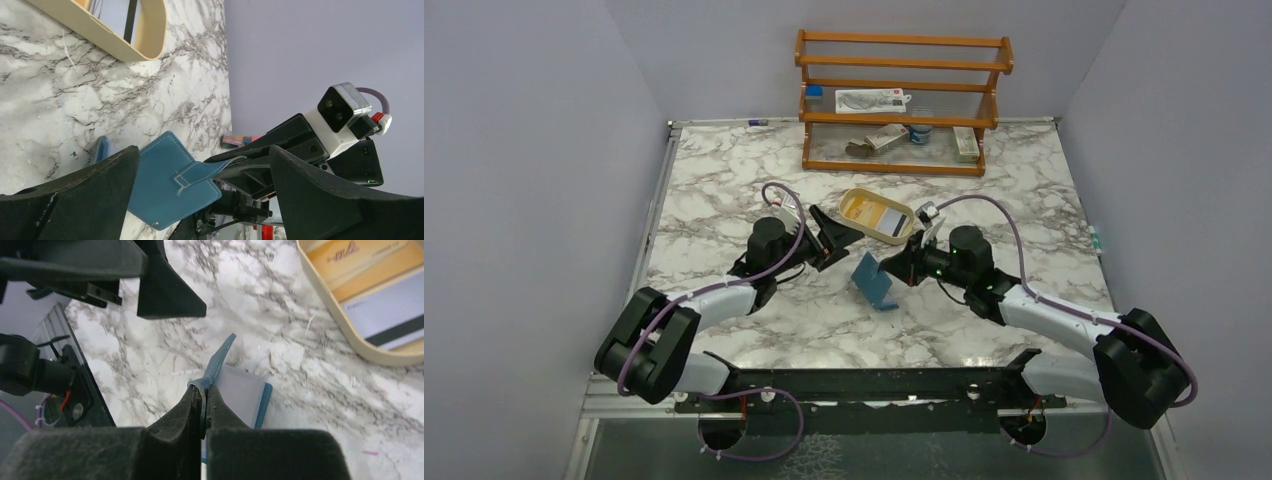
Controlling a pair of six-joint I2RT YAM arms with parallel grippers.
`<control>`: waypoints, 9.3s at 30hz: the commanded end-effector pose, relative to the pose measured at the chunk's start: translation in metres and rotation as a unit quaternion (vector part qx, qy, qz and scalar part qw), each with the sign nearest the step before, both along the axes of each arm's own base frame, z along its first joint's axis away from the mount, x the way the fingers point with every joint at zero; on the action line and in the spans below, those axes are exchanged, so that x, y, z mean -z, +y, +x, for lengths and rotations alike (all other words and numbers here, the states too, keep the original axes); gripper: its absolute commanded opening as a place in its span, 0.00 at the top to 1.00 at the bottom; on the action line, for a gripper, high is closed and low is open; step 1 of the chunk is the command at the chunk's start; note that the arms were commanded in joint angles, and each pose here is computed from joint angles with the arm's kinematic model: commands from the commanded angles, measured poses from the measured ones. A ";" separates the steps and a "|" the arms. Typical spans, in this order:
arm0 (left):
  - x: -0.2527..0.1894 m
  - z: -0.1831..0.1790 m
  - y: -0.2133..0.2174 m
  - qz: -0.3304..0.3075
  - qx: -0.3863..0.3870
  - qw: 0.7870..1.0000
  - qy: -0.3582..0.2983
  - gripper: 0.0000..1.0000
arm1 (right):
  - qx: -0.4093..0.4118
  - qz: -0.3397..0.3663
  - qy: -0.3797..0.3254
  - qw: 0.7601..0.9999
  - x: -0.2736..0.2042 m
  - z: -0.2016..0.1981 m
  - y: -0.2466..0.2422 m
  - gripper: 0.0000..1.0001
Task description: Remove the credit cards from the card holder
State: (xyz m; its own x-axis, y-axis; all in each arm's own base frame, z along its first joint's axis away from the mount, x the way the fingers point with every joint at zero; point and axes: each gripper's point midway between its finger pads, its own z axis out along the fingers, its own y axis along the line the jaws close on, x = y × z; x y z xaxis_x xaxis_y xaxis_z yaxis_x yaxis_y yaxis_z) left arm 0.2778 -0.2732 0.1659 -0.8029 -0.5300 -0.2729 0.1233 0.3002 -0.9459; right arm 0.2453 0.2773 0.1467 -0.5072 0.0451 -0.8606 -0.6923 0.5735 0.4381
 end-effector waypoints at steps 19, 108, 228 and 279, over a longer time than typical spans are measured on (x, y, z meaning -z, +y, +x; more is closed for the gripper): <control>0.040 -0.038 -0.028 0.017 0.066 0.996 0.055 0.04 | 0.013 -0.041 -0.011 0.999 0.007 -0.007 -0.018 0.99; -0.059 -0.019 -0.062 -0.243 -0.033 0.958 -0.147 0.01 | 0.182 0.148 0.166 0.958 -0.161 -0.007 -0.034 0.99; 0.001 -0.010 0.015 0.150 -0.181 0.965 -0.114 1.00 | 0.088 0.038 0.215 0.972 -0.011 -0.042 -0.025 0.30; -0.015 0.006 0.043 0.294 -0.227 0.917 -0.142 1.00 | 0.008 0.077 0.349 0.934 0.010 -0.027 0.051 0.40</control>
